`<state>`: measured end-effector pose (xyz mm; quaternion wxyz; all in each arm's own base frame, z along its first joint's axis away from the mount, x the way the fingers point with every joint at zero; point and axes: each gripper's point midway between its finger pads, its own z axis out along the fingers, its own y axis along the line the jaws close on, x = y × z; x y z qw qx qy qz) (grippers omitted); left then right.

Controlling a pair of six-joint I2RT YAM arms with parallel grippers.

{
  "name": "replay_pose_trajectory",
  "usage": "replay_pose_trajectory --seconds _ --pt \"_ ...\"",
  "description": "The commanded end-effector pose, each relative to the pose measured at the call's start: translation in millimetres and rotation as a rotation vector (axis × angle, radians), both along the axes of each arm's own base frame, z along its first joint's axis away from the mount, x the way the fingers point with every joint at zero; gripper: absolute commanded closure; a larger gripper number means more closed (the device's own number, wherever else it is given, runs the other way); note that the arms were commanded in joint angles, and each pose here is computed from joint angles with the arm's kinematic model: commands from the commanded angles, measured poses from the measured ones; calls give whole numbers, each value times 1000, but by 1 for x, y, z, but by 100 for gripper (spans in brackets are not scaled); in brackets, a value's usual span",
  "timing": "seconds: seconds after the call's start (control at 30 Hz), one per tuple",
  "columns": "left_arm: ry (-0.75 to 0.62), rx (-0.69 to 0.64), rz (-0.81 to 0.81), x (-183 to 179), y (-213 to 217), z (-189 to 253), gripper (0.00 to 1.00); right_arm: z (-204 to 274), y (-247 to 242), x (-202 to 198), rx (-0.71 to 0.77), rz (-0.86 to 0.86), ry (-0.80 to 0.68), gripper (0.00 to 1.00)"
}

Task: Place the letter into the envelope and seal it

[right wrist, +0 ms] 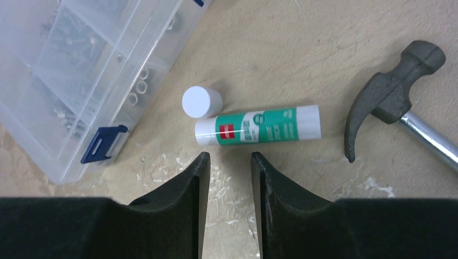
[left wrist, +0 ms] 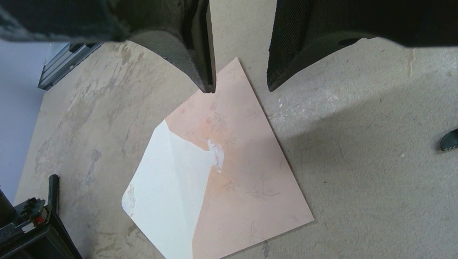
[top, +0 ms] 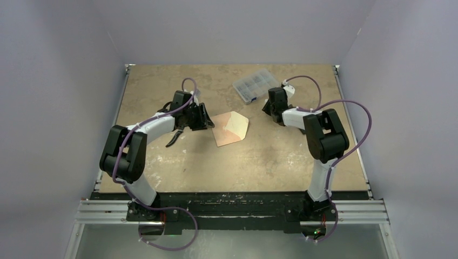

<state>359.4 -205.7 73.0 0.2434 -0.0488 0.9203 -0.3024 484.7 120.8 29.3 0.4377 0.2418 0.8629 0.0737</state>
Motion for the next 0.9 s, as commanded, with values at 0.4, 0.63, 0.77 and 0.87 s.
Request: replay_pose_trajectory --seconds 0.4,0.63,0.77,0.87 --pt "-33 4 -16 4 -2 7 61 -11 -16 -5 -96 -12 62 62" --pt "-34 6 -13 4 -1 7 61 11 1 -12 -31 68 32 61" --pt "-35 6 -12 5 -1 7 61 20 12 -18 6 115 25 61" --pt "-33 8 -11 5 -1 6 61 30 23 -25 54 169 19 61"
